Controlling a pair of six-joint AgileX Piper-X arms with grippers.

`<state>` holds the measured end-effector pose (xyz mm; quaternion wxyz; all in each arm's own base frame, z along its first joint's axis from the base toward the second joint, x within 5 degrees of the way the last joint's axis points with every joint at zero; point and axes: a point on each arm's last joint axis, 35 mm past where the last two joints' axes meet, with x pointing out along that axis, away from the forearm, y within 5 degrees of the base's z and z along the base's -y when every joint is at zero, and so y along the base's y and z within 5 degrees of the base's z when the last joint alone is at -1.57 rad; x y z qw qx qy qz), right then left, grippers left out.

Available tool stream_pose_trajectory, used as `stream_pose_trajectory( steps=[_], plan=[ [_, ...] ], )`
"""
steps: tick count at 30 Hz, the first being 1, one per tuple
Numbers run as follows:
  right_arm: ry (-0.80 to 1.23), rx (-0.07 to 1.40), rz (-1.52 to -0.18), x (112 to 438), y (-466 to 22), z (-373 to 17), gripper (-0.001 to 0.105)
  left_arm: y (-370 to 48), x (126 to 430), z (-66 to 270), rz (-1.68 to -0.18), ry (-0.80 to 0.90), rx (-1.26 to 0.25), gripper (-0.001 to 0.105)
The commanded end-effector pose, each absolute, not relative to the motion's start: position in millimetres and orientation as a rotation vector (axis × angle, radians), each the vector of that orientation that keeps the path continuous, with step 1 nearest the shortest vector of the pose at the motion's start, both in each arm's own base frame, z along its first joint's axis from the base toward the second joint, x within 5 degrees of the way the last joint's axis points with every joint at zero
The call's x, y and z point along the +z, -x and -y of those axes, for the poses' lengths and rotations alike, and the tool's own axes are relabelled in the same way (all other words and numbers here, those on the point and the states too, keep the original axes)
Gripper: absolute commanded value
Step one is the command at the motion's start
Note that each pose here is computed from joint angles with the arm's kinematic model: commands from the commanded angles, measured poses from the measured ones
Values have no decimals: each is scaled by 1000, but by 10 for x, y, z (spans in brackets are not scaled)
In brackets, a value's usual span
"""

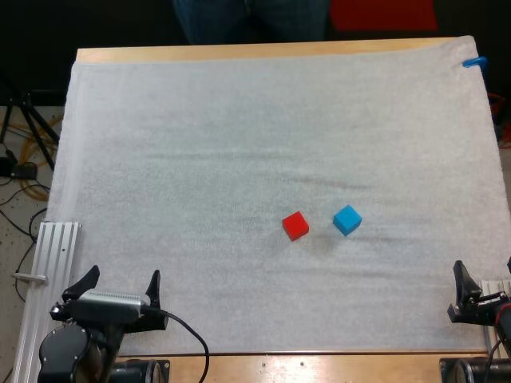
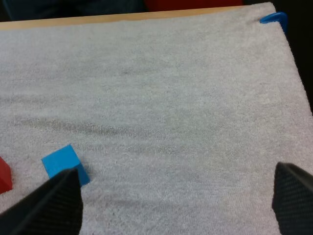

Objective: Stack red cube on blue cube

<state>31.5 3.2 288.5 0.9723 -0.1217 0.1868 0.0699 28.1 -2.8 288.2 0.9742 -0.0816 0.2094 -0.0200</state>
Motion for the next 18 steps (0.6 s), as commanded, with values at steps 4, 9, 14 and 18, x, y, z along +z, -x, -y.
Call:
stream_pose_trajectory(
  steps=[4, 9, 14, 18],
  plan=[
    [244, 143, -386, 2899, -322, -32, 77, -294, 2904, 31, -424, 168, -50, 87],
    [244, 143, -386, 2899, -322, -32, 77, -294, 2904, 32, -424, 168, -52, 87],
    [244, 143, -386, 2899, -322, -32, 77, -280, 2933, 53, -417, 179, -110, 87],
    [244, 143, -386, 2899, -322, -32, 77, -140, 3139, 86, -384, 177, -194, 87]
  ],
)
